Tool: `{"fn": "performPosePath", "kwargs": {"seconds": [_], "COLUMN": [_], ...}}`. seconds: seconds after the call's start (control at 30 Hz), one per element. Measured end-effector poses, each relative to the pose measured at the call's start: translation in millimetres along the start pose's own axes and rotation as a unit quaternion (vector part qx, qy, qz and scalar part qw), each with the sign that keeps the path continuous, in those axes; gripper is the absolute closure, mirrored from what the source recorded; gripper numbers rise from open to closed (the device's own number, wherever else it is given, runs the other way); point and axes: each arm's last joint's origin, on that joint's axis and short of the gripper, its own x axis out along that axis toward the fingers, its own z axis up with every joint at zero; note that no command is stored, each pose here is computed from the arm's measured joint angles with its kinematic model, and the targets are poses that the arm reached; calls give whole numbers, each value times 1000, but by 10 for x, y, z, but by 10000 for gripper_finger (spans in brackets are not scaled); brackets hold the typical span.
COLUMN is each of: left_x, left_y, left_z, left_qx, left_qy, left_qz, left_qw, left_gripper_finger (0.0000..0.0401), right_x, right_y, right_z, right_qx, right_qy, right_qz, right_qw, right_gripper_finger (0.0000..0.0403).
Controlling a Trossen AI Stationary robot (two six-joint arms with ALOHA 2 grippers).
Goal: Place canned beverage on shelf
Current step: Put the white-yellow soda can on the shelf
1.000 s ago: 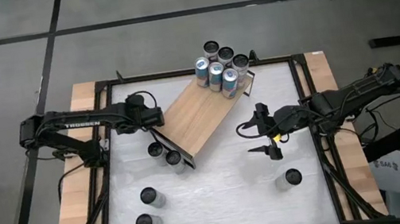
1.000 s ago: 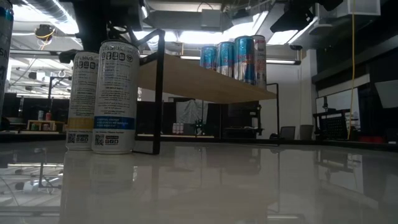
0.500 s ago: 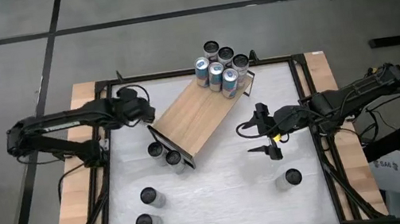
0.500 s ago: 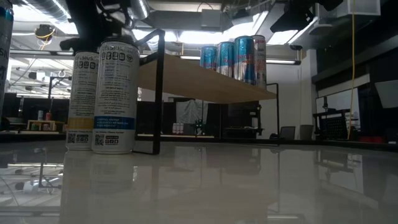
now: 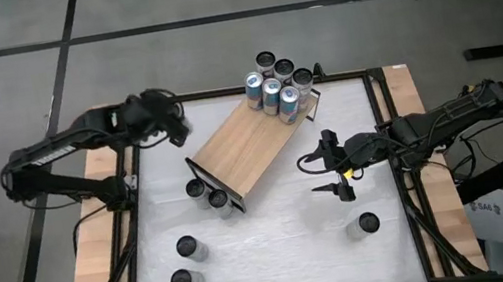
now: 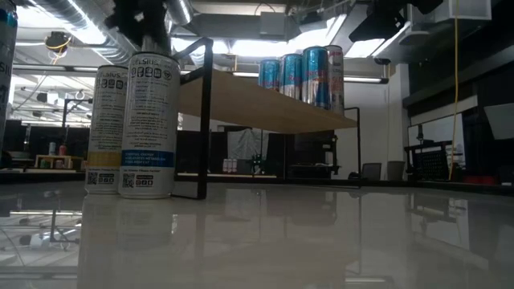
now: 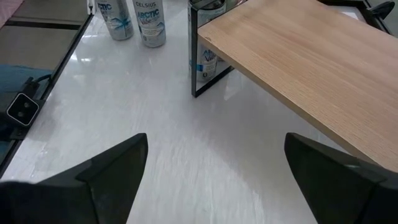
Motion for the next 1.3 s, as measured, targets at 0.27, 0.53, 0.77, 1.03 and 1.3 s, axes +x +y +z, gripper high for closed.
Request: {"fn": "performPosePath", "kwargs": {"seconds": [0.27, 0.53, 0.77, 1.03, 1.3], "left_x": [-332, -339, -207, -63, -24], "left_y": [52, -109, -442, -808, -969], "left_z": [268, 291, 276, 254, 216], "left_qx": [-14, -8, 22, 52, 68], "left_qy": [-36, -20, 3, 10, 14], "left_qz": [-95, -181, -203, -224, -232], "left_qw": [995, 983, 979, 973, 970], "left_gripper_finger": [158, 158, 158, 158, 158], "right_x": [0, 0, 0, 0, 0], "right_y": [0, 0, 0, 1, 0], "right_z": [0, 1, 2, 1, 1], "right_qx": [0, 0, 0, 0, 0], "right_qy": [0, 0, -1, -1, -1], "right_qz": [0, 0, 0, 0, 0], "right_qw": [1000, 1000, 1000, 1000, 1000], "right_gripper_finger": [29, 29, 29, 29, 29]}}
